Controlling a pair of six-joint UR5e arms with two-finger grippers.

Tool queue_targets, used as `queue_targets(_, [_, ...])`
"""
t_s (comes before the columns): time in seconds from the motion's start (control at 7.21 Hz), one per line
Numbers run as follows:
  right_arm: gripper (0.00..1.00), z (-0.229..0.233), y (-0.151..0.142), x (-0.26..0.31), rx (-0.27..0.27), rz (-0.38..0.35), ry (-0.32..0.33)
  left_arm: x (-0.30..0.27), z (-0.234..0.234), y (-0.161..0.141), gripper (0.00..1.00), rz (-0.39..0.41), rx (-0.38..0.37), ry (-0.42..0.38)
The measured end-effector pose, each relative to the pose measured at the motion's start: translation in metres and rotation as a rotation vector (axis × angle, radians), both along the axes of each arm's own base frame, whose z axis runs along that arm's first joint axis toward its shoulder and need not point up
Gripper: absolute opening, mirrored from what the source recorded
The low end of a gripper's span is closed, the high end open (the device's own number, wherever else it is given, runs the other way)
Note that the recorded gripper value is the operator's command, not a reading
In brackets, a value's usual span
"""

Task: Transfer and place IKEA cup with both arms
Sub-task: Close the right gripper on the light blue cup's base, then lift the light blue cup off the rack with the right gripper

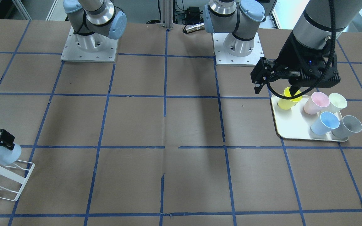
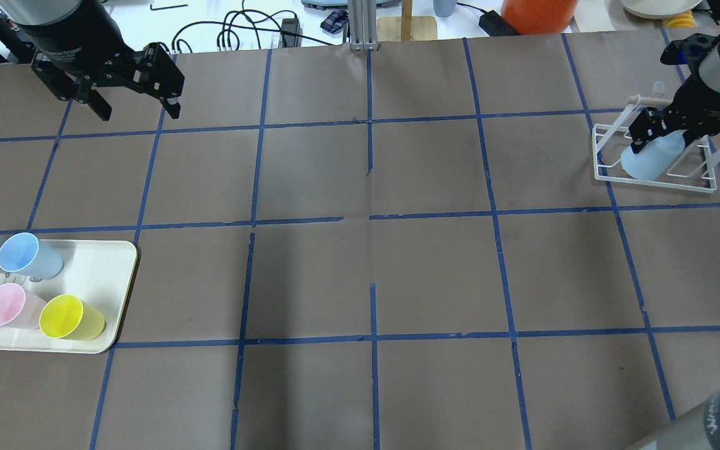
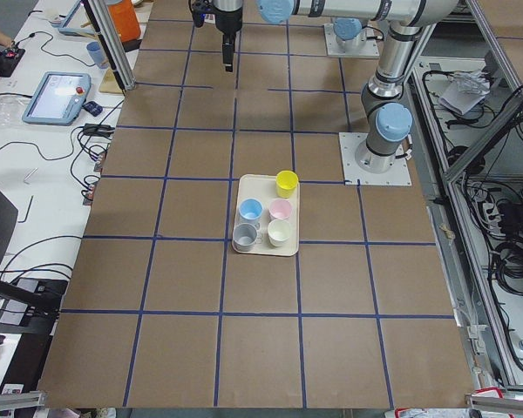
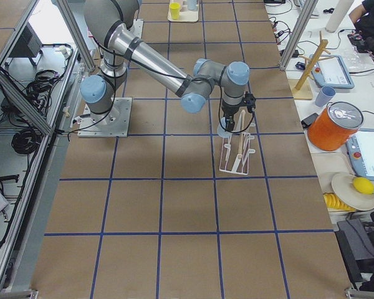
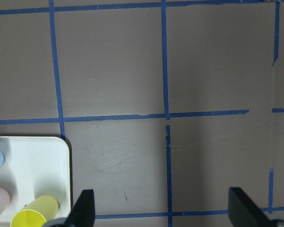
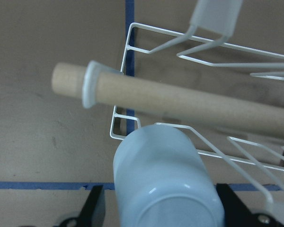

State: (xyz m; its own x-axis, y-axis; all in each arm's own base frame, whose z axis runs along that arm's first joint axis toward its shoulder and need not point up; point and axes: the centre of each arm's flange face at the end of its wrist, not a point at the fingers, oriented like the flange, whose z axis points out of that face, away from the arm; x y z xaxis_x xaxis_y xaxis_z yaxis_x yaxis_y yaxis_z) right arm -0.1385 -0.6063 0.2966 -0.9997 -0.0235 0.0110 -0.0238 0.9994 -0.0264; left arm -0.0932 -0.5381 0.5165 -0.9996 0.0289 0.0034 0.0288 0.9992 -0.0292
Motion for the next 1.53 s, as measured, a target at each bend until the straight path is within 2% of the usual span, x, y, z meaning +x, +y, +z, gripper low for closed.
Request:
queue_targets(0.14, [0.42,0.0,0.0,0.0,0.001,0.0,0.001,0.0,0.0,0.0,1.0,0.0,0.0,0.0])
queue_targets(0.28, [0.35,0.001,0.0,0.0,0.0,0.0,0.003,0.0,0.0,0.0,1.0,0.0,0.0,-0.001])
queue_targets(0.83, [0.29,0.022,-0.004,-0.004,0.003,-0.001,0.015,0.0,0.0,0.0,1.0,0.0,-0.001,-0.001])
queue_targets(1.53, [0.28,0.082,0.0,-0.003,0.083,-0.001,0.0,0.001,0.009,-0.002,1.0,0.005,-0.022,0.014])
